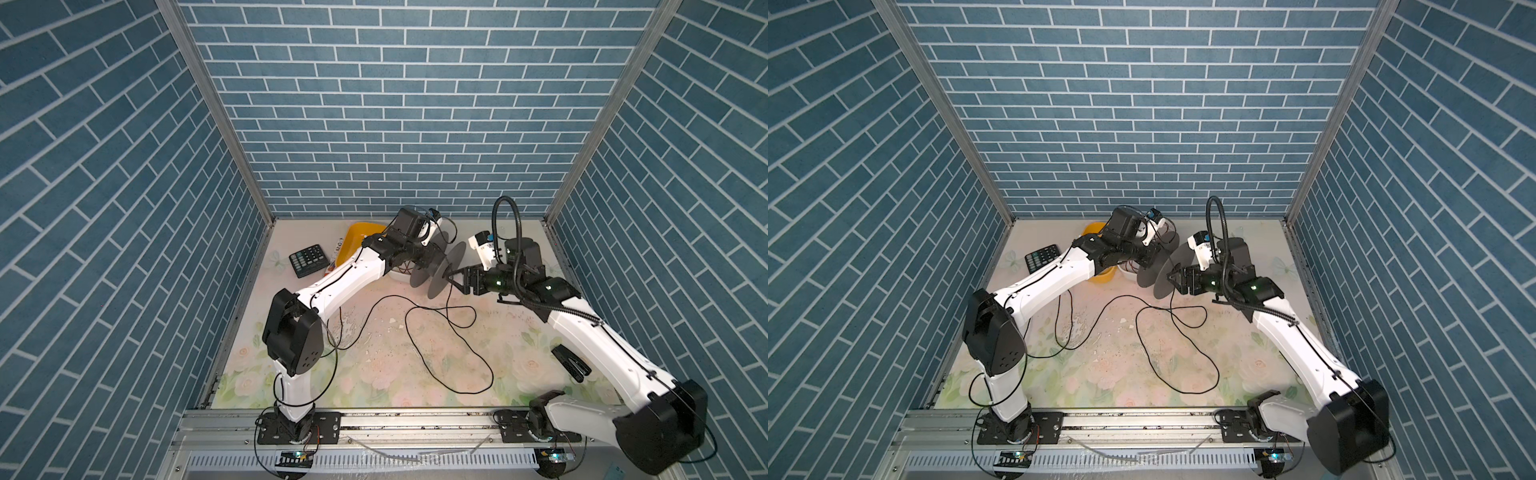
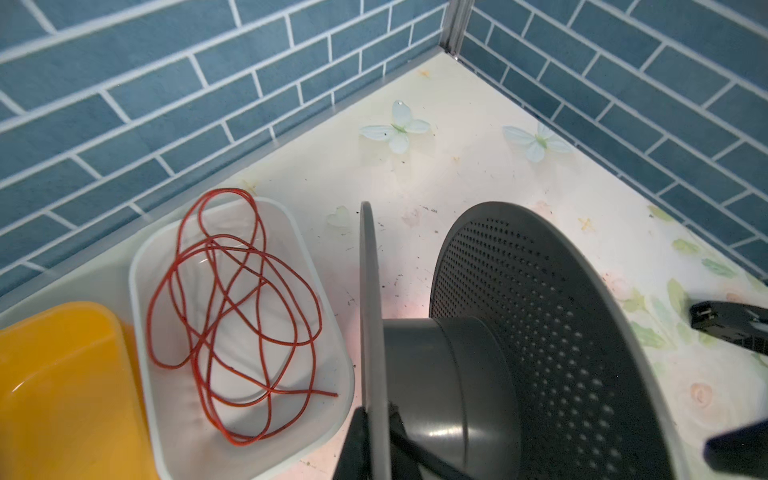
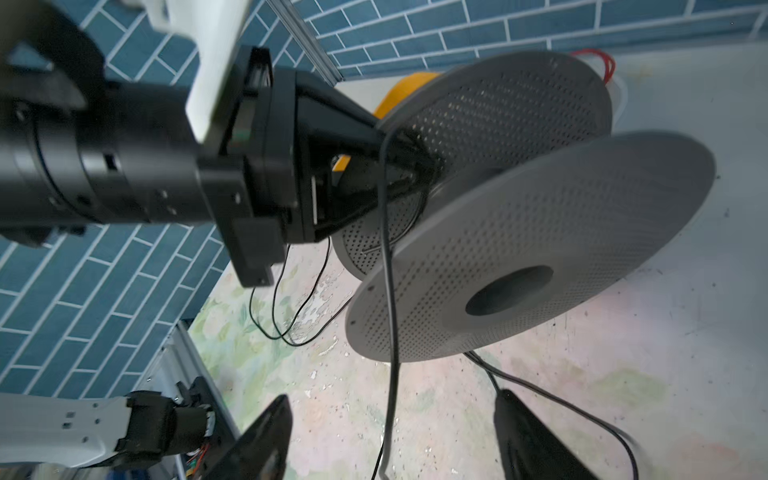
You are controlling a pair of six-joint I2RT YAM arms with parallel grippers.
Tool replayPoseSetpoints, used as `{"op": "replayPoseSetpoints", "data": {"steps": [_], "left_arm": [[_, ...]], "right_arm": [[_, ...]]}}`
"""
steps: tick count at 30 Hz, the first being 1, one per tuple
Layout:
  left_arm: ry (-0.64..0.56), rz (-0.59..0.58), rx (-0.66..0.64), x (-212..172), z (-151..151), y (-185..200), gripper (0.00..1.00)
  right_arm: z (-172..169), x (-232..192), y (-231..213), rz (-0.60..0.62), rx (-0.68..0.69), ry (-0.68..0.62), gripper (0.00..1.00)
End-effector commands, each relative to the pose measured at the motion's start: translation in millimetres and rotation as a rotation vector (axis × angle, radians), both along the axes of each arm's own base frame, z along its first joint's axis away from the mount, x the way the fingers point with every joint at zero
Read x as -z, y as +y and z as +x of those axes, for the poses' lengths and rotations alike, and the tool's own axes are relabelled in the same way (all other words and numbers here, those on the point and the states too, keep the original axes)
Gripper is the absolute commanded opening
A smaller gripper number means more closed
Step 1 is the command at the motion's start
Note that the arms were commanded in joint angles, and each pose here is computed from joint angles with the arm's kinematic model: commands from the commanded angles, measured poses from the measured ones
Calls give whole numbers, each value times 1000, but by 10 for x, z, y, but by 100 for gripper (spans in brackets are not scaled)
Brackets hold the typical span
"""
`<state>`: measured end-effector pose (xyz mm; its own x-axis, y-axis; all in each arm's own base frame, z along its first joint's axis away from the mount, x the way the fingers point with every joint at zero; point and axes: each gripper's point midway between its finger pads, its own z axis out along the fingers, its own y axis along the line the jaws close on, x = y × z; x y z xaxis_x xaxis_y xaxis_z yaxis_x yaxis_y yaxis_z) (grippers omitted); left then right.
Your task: Wrap the cables
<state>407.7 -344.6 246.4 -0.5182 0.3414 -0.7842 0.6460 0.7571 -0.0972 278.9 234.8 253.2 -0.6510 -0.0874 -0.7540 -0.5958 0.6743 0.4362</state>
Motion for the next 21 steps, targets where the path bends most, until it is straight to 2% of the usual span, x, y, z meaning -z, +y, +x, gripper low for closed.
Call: {"op": "replayPoseSetpoints", "data": {"steps": [1,5,10,21], "left_arm": [[-39,-52,-127,-551,-53,254,0],[-39,-25,-213,-846,-142,501,0],[-27,43,-326,-1034,-262,848,0],[54,-89,-389,-1143,-534,1356,0]], "right_arm": [[-1,100,-88,-99,71,-140,79],[-94,179,-95,-97,82,-261,79],[-289,327,63,-57,11,-367,79],[-377,473,189,-39,-12,-578,74]]}}
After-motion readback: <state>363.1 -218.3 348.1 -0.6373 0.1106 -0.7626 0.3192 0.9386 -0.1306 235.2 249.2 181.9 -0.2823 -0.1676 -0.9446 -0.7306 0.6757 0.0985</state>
